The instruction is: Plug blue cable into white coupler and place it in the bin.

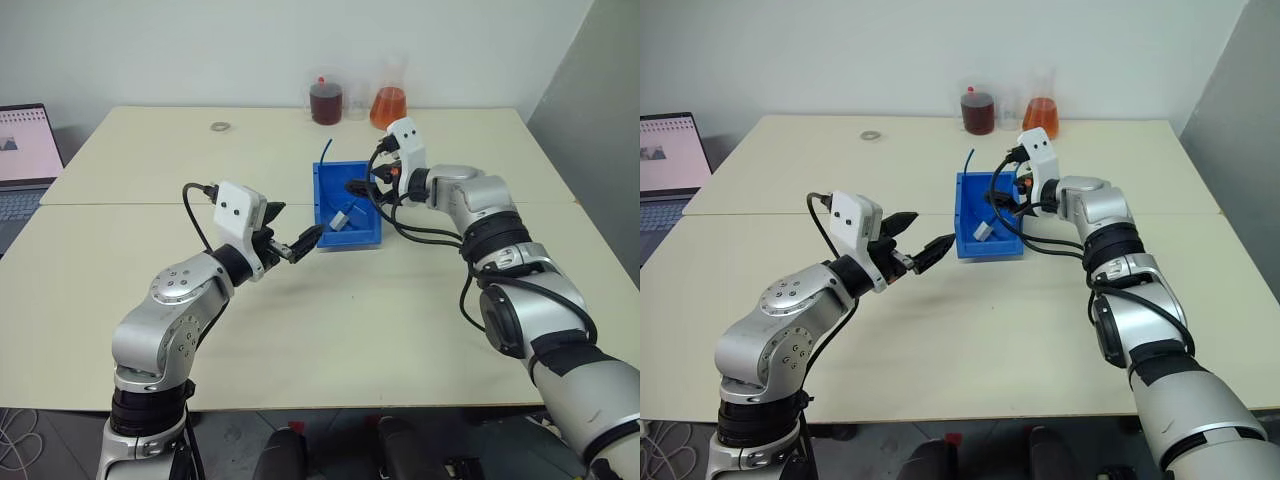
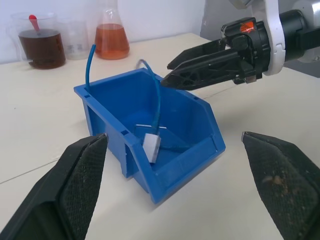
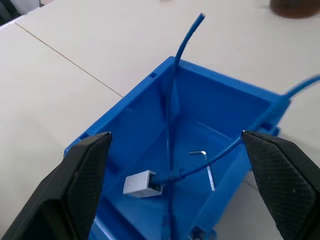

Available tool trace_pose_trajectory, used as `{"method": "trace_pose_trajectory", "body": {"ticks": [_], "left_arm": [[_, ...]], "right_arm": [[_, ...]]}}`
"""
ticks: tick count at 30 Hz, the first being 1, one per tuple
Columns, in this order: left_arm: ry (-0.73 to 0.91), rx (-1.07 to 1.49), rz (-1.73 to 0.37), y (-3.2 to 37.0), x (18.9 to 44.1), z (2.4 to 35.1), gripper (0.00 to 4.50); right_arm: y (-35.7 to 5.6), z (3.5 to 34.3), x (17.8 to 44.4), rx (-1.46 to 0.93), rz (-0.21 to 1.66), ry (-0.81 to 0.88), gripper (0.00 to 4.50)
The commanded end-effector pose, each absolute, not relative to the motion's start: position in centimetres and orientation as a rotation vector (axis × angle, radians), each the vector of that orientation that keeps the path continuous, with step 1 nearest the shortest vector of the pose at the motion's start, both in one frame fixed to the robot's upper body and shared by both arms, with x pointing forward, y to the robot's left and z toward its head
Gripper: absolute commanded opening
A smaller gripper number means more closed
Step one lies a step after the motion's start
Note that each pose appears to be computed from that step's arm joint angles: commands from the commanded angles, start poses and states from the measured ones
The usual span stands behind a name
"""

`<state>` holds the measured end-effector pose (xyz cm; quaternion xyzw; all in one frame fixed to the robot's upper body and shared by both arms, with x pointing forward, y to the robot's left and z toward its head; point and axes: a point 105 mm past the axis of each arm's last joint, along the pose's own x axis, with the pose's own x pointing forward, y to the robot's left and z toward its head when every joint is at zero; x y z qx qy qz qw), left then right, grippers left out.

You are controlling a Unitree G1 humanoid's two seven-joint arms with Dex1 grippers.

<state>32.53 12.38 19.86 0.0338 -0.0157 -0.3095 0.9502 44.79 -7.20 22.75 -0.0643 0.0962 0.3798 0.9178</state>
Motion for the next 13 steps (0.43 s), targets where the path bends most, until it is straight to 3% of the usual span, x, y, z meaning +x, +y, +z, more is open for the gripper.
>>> {"method": "trace_pose_trajectory", "body": {"ticks": [1, 6, 9, 13], "left_arm": [[-0.039, 0.115, -0.594, 12.9, 32.3, 20.1, 4.50], [-0.059, 0.113, -0.431, 15.4, 32.4, 19.4, 4.50], [-0.013, 0.084, -0.291, 18.4, 31.9, 17.1, 4.50], [0.076, 0.033, -0.203, 20.5, 30.2, 13.1, 4.50]], "right_arm": [[-8.8, 24.5, 42.4, -0.212, 0.788, 0.103, 4.40], [-12.1, 22.8, 37.8, -0.206, 0.649, 0.026, 4.40], [-13.7, 19.1, 34.2, -0.184, 0.549, 0.049, 4.40], [-15.5, 16.2, 31.5, -0.147, 0.317, 0.049, 4.40]]}}
